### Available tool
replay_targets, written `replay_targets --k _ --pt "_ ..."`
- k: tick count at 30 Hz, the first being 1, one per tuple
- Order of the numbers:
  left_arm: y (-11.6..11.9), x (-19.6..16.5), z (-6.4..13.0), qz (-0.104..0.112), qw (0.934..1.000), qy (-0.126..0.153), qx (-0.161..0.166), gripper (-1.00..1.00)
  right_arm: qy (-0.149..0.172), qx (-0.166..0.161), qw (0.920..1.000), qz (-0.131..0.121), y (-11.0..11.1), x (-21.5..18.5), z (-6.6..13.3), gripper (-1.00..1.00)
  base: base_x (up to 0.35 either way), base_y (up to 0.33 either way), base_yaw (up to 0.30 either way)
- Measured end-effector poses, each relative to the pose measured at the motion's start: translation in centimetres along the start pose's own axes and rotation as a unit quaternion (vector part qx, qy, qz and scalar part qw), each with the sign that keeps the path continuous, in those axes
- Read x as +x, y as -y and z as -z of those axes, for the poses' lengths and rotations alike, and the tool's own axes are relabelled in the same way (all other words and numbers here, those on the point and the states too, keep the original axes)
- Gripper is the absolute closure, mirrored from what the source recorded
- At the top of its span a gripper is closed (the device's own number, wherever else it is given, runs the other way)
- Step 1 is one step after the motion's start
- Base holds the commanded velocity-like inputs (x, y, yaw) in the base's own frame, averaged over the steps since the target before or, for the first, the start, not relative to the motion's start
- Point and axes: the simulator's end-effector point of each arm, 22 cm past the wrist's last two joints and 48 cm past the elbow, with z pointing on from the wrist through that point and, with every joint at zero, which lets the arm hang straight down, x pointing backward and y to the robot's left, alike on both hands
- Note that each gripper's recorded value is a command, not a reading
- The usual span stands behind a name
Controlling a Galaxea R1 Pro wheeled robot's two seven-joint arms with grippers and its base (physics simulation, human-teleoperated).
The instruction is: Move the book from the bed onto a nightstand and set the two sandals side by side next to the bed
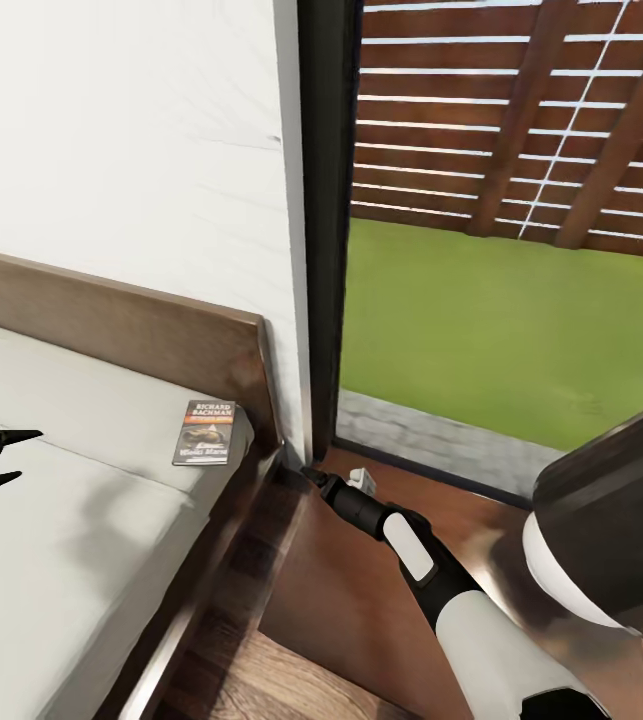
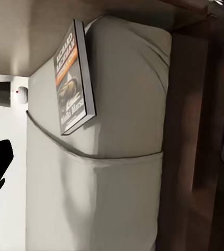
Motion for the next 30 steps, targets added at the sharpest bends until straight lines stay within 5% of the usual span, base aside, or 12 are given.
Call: replay_targets --k 30 --pt "0.01 -0.01 0.0 0.0 1.0 0.0 0.0 -1.0 0.0 0.0 1.0 0.0 0.02 0.02 0.01 -1.0 0.0 0.062 0.0"
